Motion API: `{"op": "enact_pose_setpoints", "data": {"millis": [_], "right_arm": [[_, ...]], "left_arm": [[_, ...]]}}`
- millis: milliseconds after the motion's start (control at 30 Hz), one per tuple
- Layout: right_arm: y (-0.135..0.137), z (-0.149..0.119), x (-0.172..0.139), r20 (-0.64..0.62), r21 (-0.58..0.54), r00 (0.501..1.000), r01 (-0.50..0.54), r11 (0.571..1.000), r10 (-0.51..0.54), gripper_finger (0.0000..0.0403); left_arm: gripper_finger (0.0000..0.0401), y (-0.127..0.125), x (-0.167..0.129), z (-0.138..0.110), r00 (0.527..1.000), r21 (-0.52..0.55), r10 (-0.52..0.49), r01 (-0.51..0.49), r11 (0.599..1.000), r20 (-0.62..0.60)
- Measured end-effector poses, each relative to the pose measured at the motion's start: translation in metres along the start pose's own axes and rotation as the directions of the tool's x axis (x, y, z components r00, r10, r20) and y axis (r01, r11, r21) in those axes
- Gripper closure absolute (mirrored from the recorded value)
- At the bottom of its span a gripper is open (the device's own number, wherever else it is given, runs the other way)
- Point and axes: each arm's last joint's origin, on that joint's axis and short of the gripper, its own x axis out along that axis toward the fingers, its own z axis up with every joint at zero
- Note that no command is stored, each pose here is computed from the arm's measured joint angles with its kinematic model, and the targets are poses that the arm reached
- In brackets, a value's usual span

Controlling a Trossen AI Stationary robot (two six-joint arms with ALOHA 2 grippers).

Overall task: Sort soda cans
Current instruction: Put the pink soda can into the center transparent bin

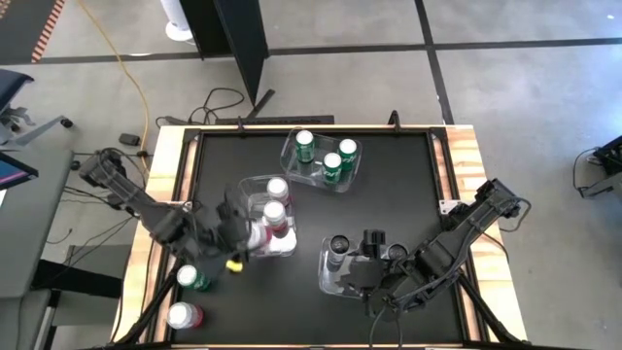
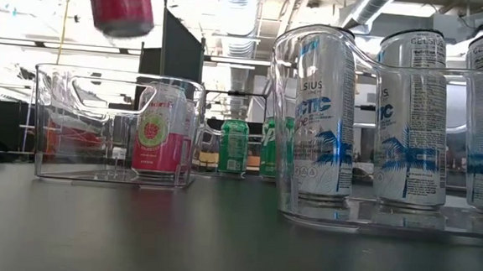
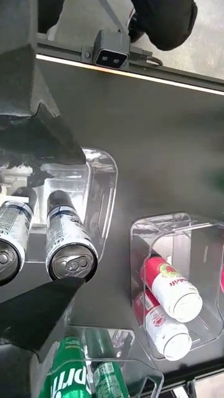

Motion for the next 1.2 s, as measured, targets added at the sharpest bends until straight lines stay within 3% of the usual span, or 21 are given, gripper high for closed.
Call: {"op": "enact_pose_setpoints", "data": {"millis": [267,467,833,1067,1200], "right_arm": [[0.0,0.0,0.0,0.0,-0.008,1.0,0.0,1.0,0.0,0.0077],[0.004,-0.002,-0.002,0.002,-0.045,1.0,-0.008,0.999,0.008,0.0077],[0.018,-0.009,-0.012,0.02,-0.099,0.999,-0.028,0.995,0.03,0.0077],[0.019,-0.009,-0.013,0.025,-0.103,0.999,-0.023,0.994,0.026,0.0077],[0.019,-0.009,-0.013,0.026,-0.103,0.999,-0.021,0.994,0.024,0.0077]], "left_arm": [[0.0109,0.052,0.017,0.005,0.964,-0.072,0.236,-0.246,0.967,-0.125],[0.0109,0.075,0.038,0.005,0.927,-0.112,0.331,-0.352,0.929,-0.174],[0.0109,0.098,0.082,-0.033,0.899,-0.183,0.348,-0.402,0.897,-0.265],[0.0109,0.102,0.103,-0.053,0.926,-0.247,0.279,-0.342,0.907,-0.256],[0.0109,0.108,0.11,-0.066,0.918,-0.258,0.287,-0.358,0.897,-0.274]]}}
